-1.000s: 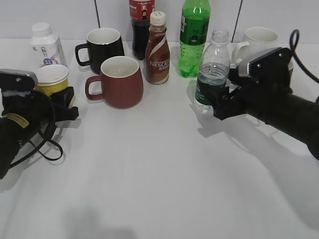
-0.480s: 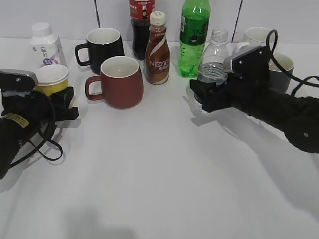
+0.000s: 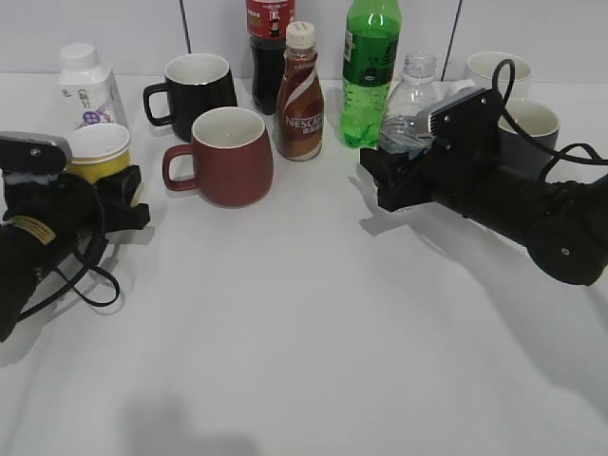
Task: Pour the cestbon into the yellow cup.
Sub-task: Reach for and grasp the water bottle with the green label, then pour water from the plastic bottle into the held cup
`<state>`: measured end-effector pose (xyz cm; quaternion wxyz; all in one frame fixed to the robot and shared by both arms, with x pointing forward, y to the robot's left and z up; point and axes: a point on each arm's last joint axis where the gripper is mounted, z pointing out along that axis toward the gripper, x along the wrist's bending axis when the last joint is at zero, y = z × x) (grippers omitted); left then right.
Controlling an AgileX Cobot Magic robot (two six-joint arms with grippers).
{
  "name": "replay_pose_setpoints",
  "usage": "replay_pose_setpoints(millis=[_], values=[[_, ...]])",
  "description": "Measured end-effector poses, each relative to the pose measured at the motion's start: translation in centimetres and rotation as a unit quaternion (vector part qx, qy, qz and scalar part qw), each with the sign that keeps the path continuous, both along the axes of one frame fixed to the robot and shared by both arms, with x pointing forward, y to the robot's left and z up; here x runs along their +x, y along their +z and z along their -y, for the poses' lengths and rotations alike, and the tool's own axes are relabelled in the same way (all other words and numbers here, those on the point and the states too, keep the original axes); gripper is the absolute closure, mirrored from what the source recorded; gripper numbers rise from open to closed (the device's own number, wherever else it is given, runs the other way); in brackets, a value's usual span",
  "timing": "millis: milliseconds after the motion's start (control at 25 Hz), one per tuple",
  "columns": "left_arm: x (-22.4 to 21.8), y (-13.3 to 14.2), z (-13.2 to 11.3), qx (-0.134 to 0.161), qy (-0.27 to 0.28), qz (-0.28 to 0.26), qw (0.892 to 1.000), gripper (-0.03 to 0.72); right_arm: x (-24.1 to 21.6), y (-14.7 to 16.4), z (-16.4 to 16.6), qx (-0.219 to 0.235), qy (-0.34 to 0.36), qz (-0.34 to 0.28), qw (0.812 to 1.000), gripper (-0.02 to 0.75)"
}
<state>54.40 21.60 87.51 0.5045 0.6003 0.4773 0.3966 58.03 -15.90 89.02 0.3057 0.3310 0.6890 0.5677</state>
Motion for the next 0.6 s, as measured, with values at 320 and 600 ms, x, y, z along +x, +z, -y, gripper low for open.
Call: replay_pose_setpoints(millis=[320,600], values=[[-0.8,0.2,-0.2,0.001,0.000,-0.004,1.000,0.347,-1.2,1.1,0.3,-0.022,0.012,0.016,1.000,0.266],[-3.9,1.4,-0.6,0.009,-0.029,-0.013,0.999,0.347,-2.2,2.1,-0.2,-0.064,0.065,0.057,0.994,0.266]])
